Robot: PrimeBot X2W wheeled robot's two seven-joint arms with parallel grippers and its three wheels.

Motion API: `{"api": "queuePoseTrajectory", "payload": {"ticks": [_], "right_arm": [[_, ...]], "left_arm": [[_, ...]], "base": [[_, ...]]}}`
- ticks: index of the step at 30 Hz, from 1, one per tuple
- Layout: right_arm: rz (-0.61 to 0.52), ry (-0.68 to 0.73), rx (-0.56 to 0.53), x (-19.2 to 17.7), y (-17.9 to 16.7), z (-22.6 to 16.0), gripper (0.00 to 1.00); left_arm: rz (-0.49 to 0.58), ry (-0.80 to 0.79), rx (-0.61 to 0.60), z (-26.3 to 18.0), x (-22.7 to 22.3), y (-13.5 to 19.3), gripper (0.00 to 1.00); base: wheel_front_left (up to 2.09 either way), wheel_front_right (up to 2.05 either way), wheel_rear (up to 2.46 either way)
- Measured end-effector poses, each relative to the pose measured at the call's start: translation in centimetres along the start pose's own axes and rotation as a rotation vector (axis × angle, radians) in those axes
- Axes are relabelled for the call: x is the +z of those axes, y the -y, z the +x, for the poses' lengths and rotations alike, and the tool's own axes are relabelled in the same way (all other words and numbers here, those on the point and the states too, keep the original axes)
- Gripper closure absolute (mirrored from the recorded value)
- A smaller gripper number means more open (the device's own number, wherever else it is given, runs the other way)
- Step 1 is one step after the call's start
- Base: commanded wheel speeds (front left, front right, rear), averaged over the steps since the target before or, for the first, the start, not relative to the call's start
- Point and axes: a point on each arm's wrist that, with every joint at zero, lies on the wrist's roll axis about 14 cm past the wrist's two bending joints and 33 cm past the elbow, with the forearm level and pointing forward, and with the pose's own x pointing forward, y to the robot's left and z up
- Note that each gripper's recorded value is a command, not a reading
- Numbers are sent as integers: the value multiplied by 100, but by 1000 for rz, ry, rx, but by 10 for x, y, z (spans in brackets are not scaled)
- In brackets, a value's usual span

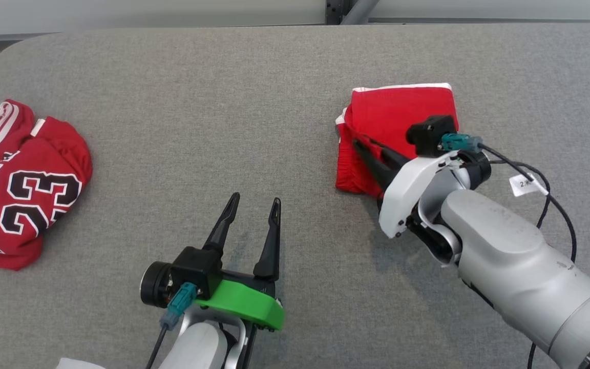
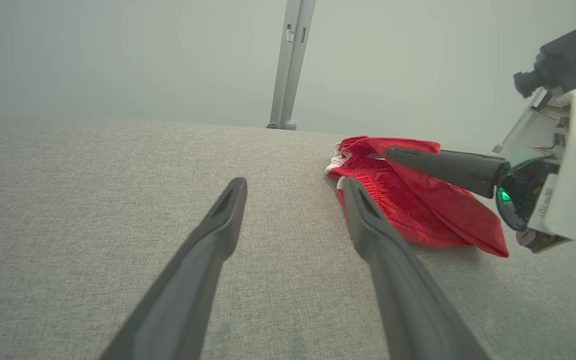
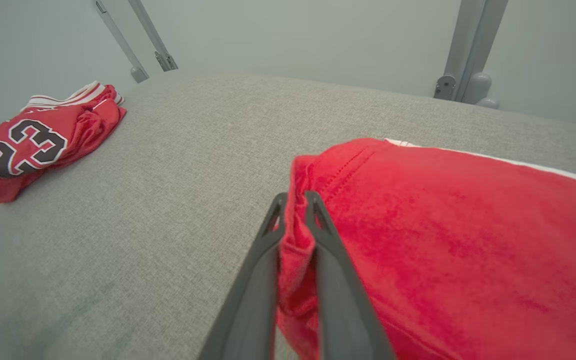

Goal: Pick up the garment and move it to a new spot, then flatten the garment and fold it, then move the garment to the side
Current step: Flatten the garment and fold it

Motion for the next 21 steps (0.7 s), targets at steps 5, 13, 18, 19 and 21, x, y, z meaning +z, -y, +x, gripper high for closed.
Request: {"api": "queuePoseTrajectory", "payload": {"ticks": [5, 13, 18, 19, 21], "right_arm": [[24, -31, 44, -20, -21, -9, 0], [90, -5, 94, -37, -53, -42, 0], [79, 79, -3, -28, -32, -68, 0], [71, 96, -28, -25, -26, -74, 0], [82, 192, -99, -1, -9, -86, 0]], "left_arm": [[1, -3, -6, 1, -1, 2, 0], [10, -3, 7, -6, 0, 3, 0], [26, 30, 58, -17, 11, -6, 0], [34, 38, 62, -19, 13, -6, 0], [57, 71, 68, -22, 24, -7, 0]], "base": [[0, 0, 0], [0, 0, 0], [0, 0, 0], [0, 0, 0], [0, 0, 0]]}}
